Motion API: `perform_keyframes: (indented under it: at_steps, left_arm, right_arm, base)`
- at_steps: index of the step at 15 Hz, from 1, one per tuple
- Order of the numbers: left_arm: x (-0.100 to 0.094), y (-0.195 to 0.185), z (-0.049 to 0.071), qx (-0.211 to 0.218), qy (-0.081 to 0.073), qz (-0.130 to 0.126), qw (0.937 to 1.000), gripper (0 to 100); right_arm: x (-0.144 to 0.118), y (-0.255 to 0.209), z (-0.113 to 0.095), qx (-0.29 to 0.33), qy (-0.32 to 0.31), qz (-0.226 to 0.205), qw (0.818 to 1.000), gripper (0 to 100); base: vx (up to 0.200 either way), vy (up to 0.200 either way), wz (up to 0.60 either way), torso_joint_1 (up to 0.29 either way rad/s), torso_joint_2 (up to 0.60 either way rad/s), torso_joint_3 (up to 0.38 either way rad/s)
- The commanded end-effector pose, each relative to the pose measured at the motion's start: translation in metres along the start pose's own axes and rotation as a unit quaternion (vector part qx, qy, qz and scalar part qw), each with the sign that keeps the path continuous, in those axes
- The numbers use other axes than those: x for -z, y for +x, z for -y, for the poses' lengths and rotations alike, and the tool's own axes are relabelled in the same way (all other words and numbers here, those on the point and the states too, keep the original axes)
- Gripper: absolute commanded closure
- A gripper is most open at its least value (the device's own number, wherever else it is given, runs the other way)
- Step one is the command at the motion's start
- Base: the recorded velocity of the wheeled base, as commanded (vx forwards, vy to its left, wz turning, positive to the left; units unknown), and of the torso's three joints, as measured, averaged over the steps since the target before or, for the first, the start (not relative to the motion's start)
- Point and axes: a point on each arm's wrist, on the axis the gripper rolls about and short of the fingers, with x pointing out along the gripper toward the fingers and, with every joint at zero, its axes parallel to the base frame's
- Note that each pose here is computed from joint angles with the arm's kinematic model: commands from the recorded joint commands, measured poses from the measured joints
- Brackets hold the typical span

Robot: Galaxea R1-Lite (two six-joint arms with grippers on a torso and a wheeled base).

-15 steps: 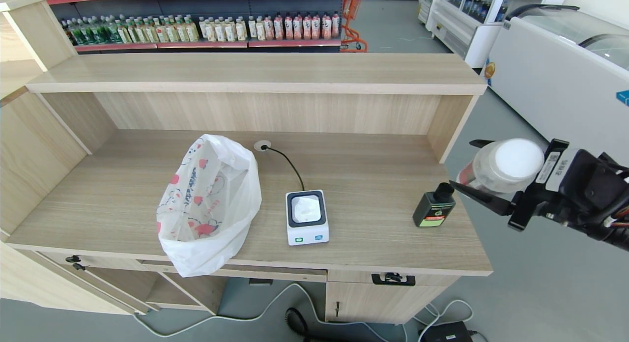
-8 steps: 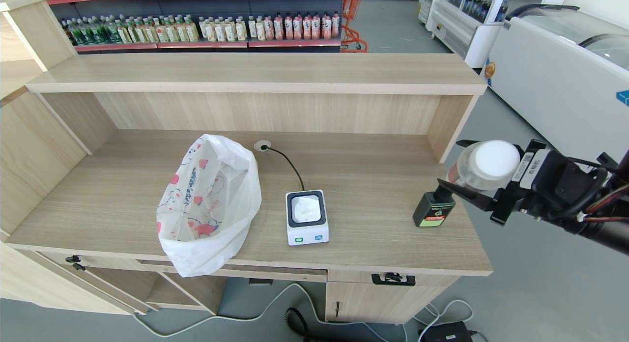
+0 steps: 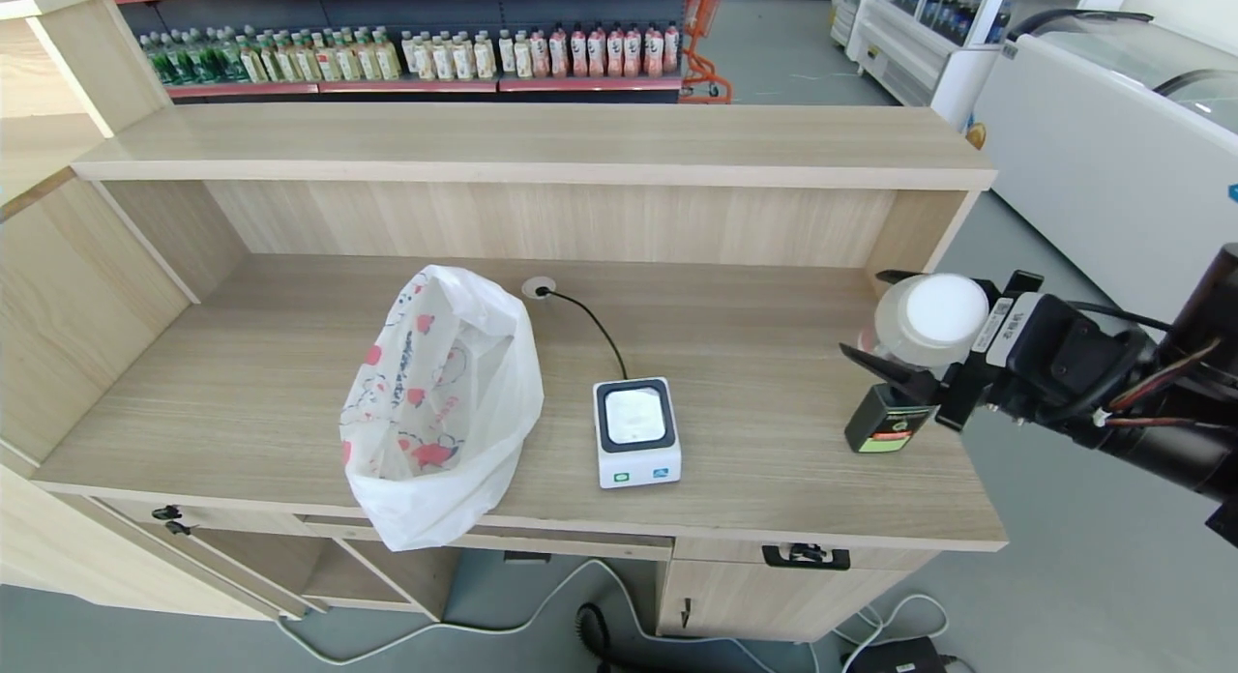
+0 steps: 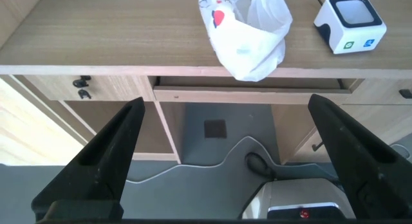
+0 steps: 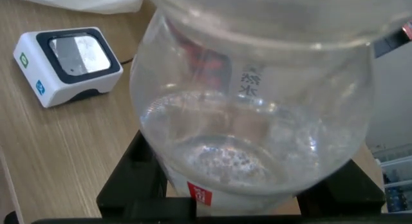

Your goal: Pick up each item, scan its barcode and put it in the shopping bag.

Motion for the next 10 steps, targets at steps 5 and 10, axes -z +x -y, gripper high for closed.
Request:
perform_keyframes:
  at_steps: [5, 10]
  left_arm:
    - [0.0, 0.0, 0.0, 0.0, 0.002, 0.0, 1.0, 0]
    - [0.0, 0.0, 0.0, 0.0, 0.002, 0.0, 1.0, 0]
  right_arm:
    - [0.002, 0.022, -0.006, -0.004, -0.004, 0.033, 0.999, 100]
    - [0.028, 0.054, -0.016, -0.02, -0.007, 0.073, 0.997, 100]
  base:
    - [0.0, 0.2, 0.0, 0.001, 0.0, 0.0]
    - [0.0, 0.16, 0.0, 0.005, 0.0, 0.001]
